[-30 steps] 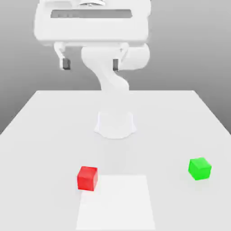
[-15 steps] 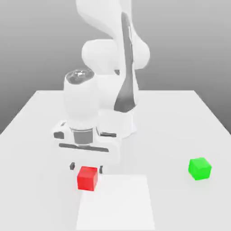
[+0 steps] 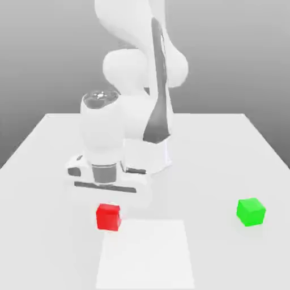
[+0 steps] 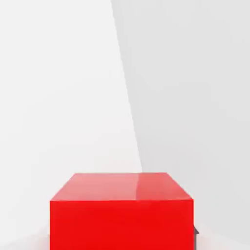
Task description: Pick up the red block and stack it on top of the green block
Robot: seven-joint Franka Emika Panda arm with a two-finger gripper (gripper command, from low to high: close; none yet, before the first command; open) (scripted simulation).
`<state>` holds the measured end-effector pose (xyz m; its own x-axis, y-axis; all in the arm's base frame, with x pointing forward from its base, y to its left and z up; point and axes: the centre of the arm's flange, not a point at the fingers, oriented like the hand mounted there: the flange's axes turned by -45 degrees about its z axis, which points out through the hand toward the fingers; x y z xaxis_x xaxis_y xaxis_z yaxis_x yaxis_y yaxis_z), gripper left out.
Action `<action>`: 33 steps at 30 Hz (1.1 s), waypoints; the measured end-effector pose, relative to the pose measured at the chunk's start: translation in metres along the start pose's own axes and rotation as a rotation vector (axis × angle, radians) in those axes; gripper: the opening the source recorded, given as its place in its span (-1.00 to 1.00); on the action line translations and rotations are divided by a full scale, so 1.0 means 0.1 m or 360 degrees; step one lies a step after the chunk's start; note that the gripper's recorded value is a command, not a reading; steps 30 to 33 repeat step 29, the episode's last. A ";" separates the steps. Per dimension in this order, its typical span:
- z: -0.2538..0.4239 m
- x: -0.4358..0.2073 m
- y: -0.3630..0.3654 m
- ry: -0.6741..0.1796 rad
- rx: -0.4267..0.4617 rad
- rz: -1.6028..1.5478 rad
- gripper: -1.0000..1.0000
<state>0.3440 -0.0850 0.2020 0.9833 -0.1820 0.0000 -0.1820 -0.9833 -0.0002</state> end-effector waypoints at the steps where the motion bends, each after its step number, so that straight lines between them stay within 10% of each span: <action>1: -0.05 0.02 -0.15 0.0001 0.0000 -0.0069 -1.00; 18: -0.43 -1.13 -3.32 0.0001 0.0001 -0.1600 -1.00; 25: 0.09 -1.27 -3.48 0.0004 -0.0004 -0.1689 -1.00; 26: 0.17 -1.28 -3.48 0.0002 -0.0003 -0.1691 1.00; 33: 0.17 -1.28 -3.48 0.0002 -0.0003 -0.1691 1.00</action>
